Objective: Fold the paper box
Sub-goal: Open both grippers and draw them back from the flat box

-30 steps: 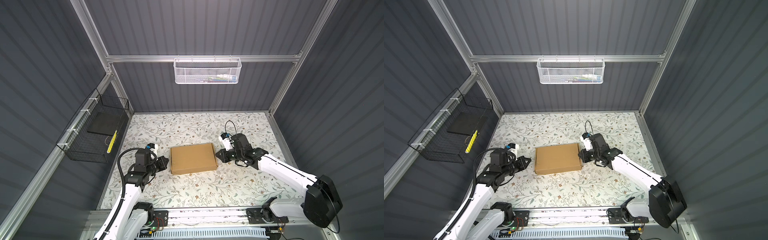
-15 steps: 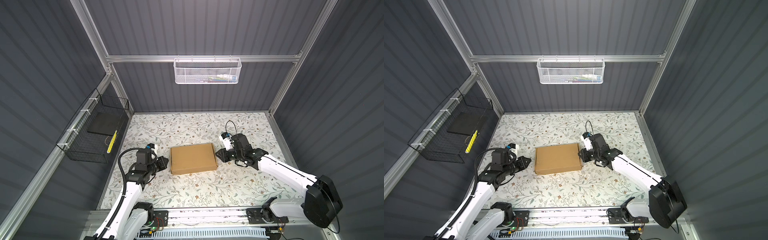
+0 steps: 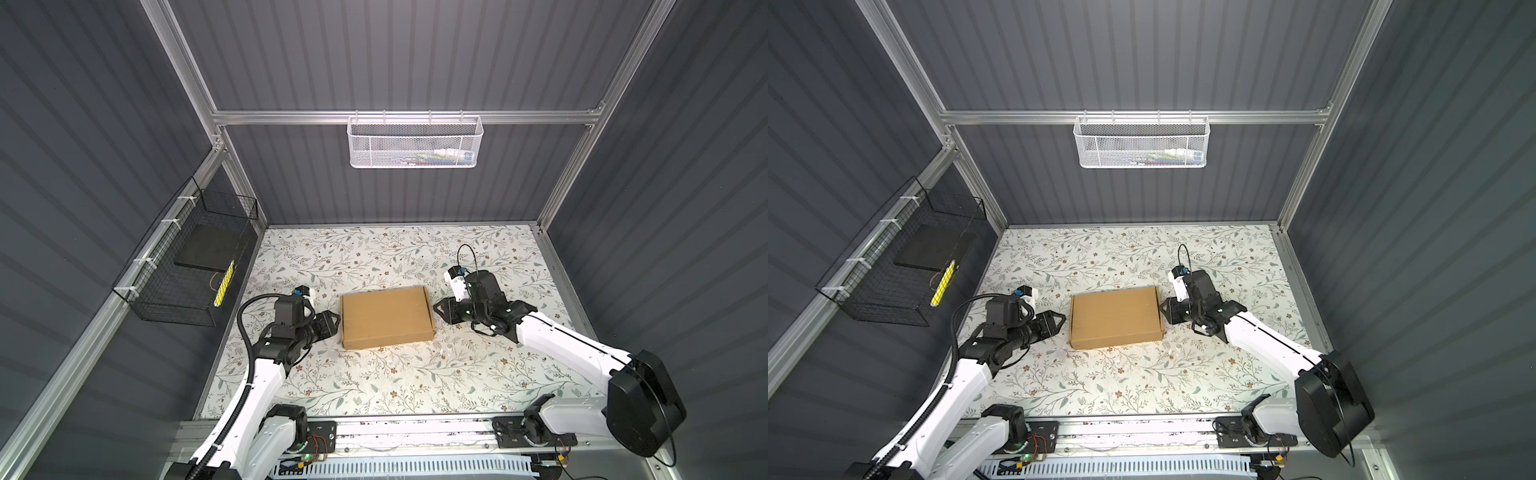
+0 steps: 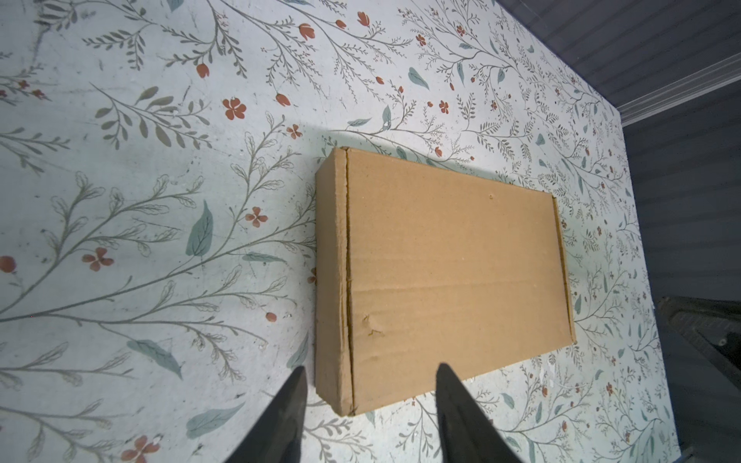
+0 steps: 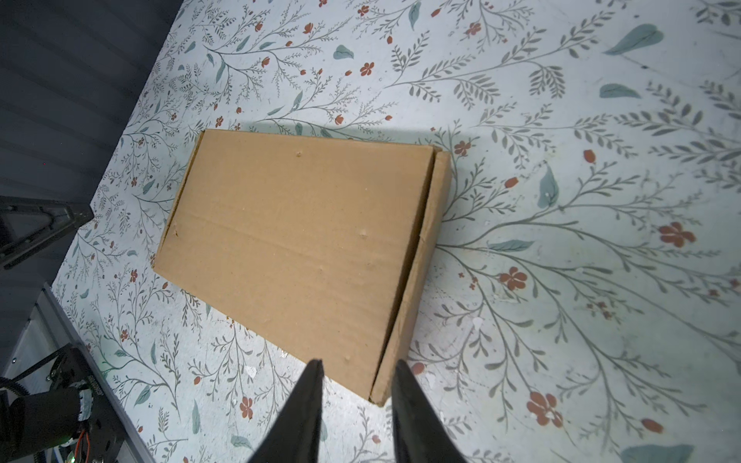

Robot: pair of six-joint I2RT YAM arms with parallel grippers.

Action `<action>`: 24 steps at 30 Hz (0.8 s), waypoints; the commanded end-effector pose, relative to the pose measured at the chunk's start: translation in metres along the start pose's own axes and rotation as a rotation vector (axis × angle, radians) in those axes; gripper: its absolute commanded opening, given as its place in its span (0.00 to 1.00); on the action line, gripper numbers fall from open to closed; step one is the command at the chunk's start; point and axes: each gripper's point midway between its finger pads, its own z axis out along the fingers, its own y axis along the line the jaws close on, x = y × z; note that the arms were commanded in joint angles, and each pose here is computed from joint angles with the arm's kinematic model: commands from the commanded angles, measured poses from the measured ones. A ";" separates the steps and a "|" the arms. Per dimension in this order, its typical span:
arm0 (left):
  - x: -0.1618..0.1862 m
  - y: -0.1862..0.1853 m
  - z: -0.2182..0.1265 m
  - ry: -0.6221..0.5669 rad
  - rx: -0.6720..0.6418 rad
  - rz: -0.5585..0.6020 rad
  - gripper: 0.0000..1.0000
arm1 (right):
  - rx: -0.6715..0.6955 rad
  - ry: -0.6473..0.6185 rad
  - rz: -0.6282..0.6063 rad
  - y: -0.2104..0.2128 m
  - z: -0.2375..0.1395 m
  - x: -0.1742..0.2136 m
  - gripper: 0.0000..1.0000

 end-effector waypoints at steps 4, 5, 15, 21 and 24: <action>-0.017 -0.004 -0.004 -0.046 -0.012 0.034 0.67 | 0.009 -0.057 0.029 -0.007 -0.005 -0.009 0.38; -0.018 -0.003 -0.004 -0.049 -0.017 0.035 0.69 | 0.011 -0.061 0.033 -0.009 -0.005 -0.009 0.39; -0.026 0.003 0.002 -0.064 -0.061 0.052 1.00 | 0.029 -0.088 0.075 -0.026 -0.006 -0.014 0.48; -0.032 0.013 0.009 -0.067 -0.118 0.048 1.00 | 0.049 -0.109 0.094 -0.037 -0.008 -0.019 0.57; -0.036 0.020 0.012 -0.072 -0.160 0.043 1.00 | 0.054 -0.120 0.103 -0.043 -0.009 -0.022 0.99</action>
